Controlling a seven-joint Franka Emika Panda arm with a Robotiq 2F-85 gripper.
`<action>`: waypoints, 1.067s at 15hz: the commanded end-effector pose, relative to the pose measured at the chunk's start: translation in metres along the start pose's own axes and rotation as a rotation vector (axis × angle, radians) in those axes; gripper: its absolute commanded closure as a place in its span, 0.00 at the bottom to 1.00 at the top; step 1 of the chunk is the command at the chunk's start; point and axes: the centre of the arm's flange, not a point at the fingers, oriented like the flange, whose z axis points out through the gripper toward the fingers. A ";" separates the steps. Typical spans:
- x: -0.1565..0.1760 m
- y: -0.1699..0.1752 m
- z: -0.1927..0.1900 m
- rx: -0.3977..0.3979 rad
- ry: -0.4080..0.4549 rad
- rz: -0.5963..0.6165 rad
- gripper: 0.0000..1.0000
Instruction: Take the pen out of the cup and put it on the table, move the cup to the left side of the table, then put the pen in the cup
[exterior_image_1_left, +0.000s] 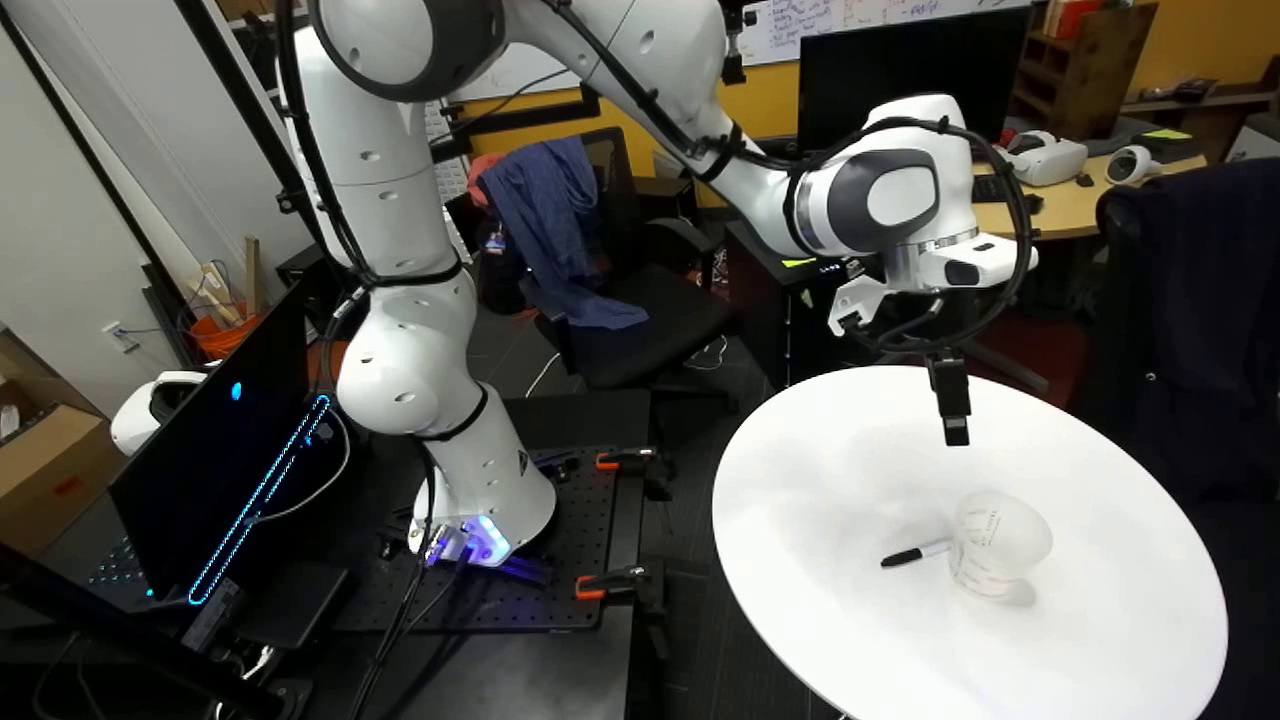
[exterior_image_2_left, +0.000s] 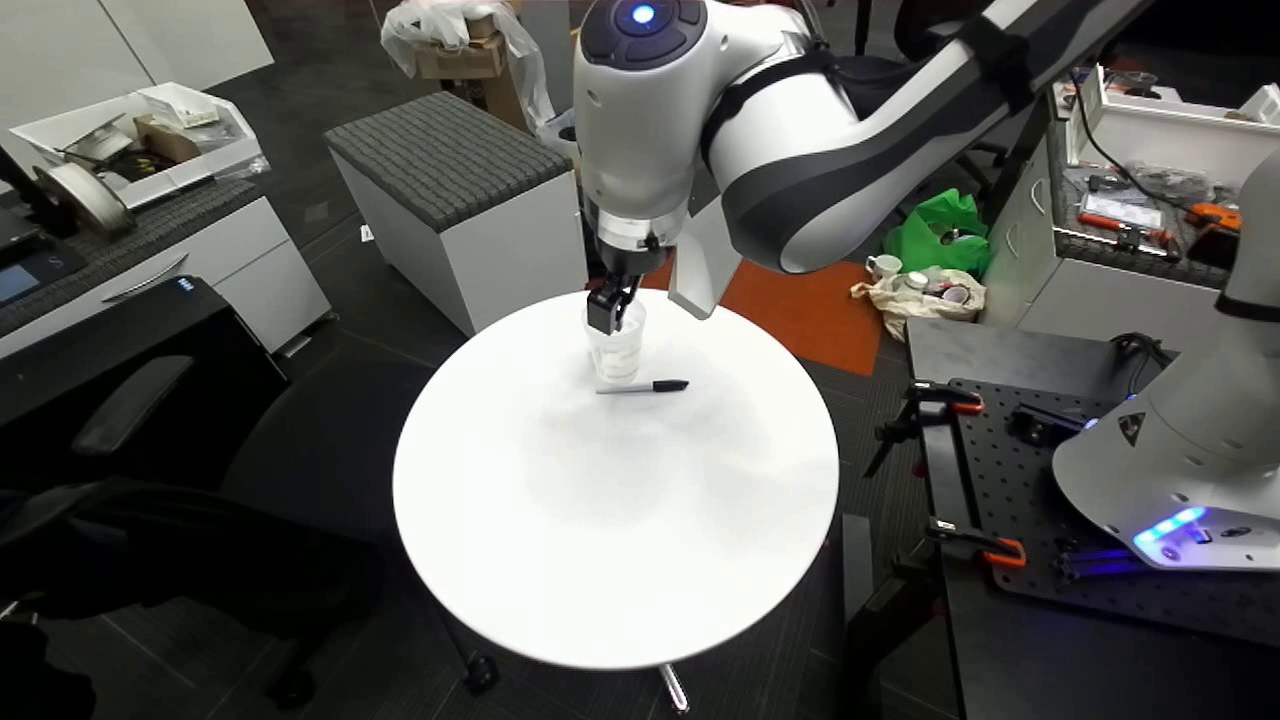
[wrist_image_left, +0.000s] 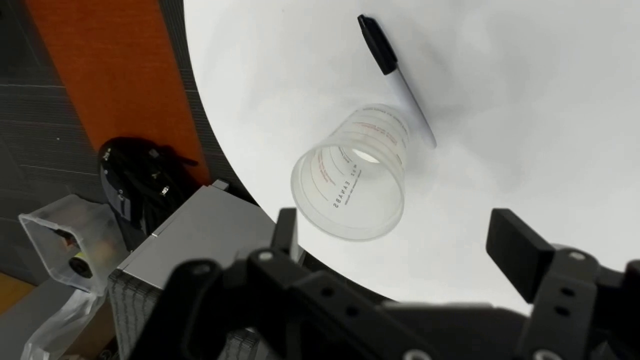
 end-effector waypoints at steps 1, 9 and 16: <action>0.010 0.002 -0.005 -0.013 -0.008 0.004 0.00; 0.022 0.018 0.010 0.081 0.057 -0.072 0.00; 0.030 0.031 0.048 0.127 0.008 -0.160 0.00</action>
